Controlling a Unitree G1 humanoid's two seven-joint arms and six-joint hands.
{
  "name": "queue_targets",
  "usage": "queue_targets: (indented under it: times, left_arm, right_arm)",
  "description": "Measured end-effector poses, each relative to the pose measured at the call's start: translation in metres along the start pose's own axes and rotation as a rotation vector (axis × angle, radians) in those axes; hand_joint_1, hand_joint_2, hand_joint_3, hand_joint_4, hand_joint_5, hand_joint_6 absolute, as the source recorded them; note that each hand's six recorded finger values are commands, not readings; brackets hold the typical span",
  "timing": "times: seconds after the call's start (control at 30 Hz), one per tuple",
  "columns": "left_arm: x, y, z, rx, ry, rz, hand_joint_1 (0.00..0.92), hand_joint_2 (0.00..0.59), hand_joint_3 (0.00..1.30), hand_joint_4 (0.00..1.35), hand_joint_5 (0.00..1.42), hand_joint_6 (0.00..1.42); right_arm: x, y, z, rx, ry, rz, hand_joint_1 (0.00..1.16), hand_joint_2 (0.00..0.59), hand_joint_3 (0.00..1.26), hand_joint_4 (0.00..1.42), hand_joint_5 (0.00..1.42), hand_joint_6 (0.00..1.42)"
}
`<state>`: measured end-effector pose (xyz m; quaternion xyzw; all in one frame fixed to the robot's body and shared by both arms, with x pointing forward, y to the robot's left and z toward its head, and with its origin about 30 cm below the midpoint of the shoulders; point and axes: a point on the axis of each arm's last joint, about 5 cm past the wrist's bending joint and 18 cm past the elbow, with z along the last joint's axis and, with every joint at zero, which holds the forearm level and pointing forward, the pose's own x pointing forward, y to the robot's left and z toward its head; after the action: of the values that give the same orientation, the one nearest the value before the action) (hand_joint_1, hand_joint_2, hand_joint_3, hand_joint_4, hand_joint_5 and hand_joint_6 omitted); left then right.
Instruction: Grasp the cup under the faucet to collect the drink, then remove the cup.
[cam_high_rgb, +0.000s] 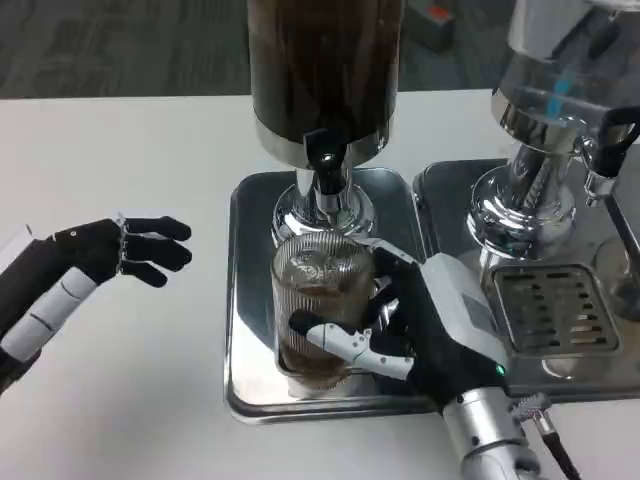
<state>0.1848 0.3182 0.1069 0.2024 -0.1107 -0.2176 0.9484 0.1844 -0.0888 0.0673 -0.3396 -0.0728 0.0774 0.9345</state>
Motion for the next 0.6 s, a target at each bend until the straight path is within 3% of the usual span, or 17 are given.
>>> queue_targets:
  times: [0.23,0.6]
  left_arm:
    - [0.0,0.0,-0.0001,0.001,0.002,-0.002,0.0,0.139,0.41,0.43,0.41,0.5]
    - [0.0,-0.001,-0.0002,0.001,0.002,-0.005,0.0,0.139,0.4,0.43,0.41,0.5]
  right_arm:
    - [-0.007,0.0056,-0.0022,0.004,-0.003,-0.046,0.4,0.169,0.43,0.59,0.8,1.08]
    - [-0.016,0.0064,-0.0063,0.023,-0.005,-0.11,0.4,0.161,0.46,0.62,0.84,1.14]
